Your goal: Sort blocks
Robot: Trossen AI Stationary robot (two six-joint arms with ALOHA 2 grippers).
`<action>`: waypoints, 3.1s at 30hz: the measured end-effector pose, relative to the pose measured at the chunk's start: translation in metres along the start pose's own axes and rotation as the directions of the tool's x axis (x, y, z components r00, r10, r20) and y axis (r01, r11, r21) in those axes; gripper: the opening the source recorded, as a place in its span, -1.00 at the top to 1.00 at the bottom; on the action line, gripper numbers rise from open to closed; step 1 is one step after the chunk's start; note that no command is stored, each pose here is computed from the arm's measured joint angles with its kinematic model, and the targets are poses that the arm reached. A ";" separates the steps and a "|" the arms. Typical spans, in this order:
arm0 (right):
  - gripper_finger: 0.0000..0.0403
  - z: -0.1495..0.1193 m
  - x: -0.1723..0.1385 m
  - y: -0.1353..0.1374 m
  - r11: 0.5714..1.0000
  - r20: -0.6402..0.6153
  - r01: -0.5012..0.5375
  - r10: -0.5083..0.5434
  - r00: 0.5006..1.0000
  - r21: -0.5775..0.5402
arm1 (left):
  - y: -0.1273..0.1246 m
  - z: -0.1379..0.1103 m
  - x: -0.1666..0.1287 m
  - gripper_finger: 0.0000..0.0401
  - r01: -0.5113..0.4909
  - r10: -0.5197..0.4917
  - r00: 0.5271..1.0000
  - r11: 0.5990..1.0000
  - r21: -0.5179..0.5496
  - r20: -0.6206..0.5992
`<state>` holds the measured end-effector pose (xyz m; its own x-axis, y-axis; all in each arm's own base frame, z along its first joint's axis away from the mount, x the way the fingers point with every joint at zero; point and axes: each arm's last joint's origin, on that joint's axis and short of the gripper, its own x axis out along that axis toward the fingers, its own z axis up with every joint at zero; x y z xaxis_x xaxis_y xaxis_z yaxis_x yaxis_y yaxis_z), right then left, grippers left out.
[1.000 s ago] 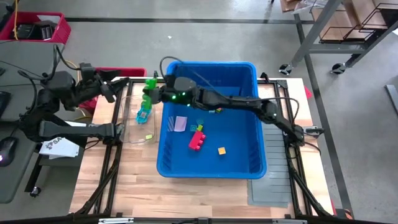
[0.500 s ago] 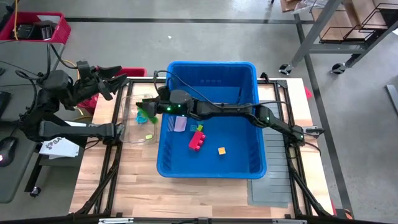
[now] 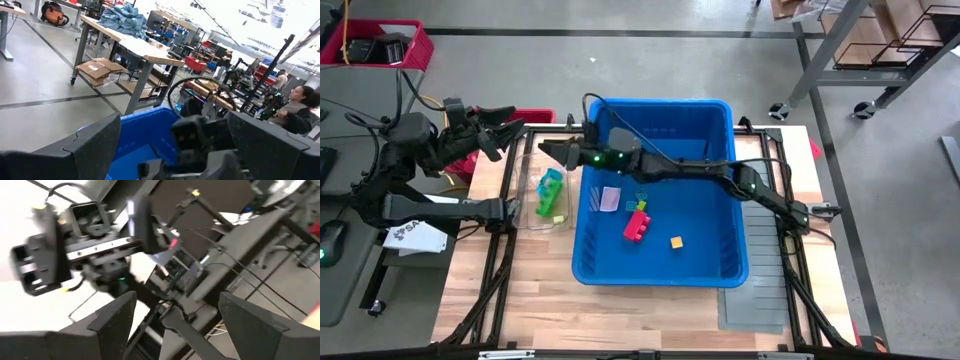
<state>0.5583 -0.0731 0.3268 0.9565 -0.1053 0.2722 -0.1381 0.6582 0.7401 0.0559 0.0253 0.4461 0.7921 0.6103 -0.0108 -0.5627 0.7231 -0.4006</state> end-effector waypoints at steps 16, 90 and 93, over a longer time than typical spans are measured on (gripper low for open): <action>-0.40 0.108 -0.067 0.064 0.863 -0.343 0.123 -0.321 0.883 -0.490 | -0.005 -0.043 0.044 -0.82 -0.074 0.148 0.910 0.977 0.201 -0.387; -0.40 0.106 -0.109 0.117 0.742 -0.374 0.175 -0.509 0.775 -0.647 | 0.054 -0.241 0.161 1.00 0.407 0.271 0.268 0.838 0.364 -0.925; -0.40 0.106 -0.109 0.117 0.738 -0.373 0.170 -0.509 0.776 -0.653 | 0.054 -0.230 0.154 1.00 0.432 0.257 0.289 0.824 0.366 -0.922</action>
<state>0.4103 -0.0639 0.4493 0.9082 -0.1383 -0.3950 0.2284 0.9547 0.1907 0.2019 0.0845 0.2123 0.3023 0.0644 -0.9510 -0.2078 0.9782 0.0002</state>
